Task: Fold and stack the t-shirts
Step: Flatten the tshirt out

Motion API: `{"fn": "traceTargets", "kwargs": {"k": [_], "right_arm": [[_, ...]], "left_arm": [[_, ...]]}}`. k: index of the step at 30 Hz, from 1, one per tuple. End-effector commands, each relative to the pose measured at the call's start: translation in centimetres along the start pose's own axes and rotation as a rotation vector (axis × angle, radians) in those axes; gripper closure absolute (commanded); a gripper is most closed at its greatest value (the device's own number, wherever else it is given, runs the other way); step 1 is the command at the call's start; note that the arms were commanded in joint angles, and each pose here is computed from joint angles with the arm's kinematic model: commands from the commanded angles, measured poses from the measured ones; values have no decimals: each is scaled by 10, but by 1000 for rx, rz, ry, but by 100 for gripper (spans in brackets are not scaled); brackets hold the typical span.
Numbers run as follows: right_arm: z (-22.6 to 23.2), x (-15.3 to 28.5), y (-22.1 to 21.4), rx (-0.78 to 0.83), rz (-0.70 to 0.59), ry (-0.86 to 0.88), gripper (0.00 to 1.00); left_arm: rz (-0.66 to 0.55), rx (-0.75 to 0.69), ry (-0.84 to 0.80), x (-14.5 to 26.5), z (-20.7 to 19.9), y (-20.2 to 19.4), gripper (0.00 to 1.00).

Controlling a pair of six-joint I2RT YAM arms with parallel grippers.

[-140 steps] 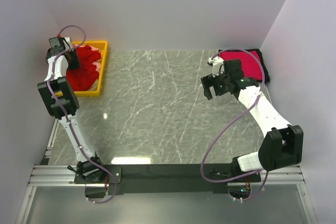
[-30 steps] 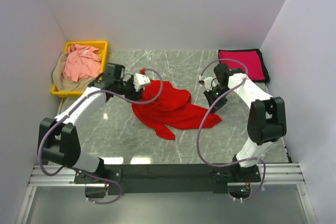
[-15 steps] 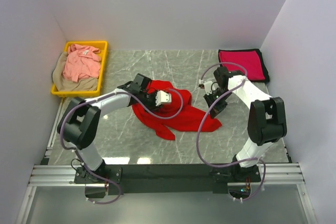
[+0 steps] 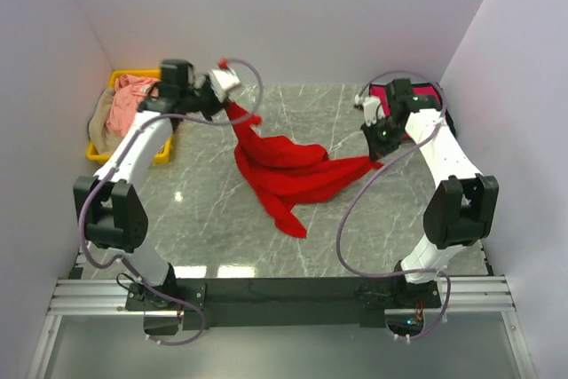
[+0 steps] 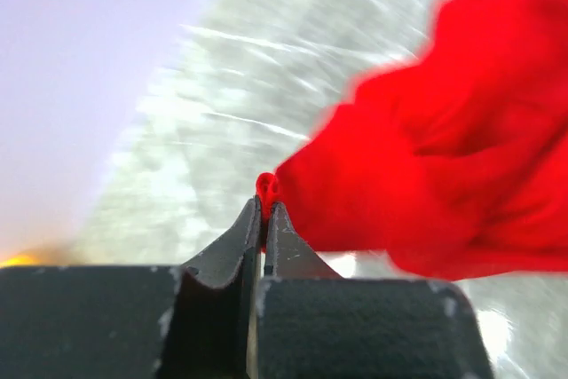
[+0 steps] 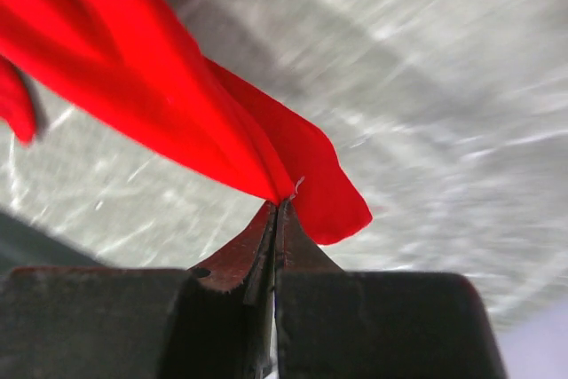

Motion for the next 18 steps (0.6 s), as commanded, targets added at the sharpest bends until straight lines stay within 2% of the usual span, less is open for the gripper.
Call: {"fn": "traceTargets", "kwargs": {"k": [1,7,9,11,14,18], "right_arm": [[-9,51,34,73,-173,-114,100],[-41,90,73,93,-337,-323,100],[-43,89,65,116,-286,-326,100],[-43,83,52,134,-231,-301,100],[-35,67,15,154,-117,-247,100],[-28,45,-46,159,38,-205,100]], "left_arm": [[-130,65,83,38,33,43,99],[-185,192,288,74,80,47,99],[-179,228,346,90,91,42,99],[-141,288,338,108,88,27,99],[-64,329,244,123,50,1,99],[156,304,-9,146,-57,-51,99]]}}
Point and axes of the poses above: each gripper's point midway between its finger pads, its own x axis back along the fingers, its own z axis along the line the jaws close on, y = z × x, the point moved 3 cm from there along x, back along the fingers, and after that the axes turned 10 degrees about -x, right-handed, at the moved point
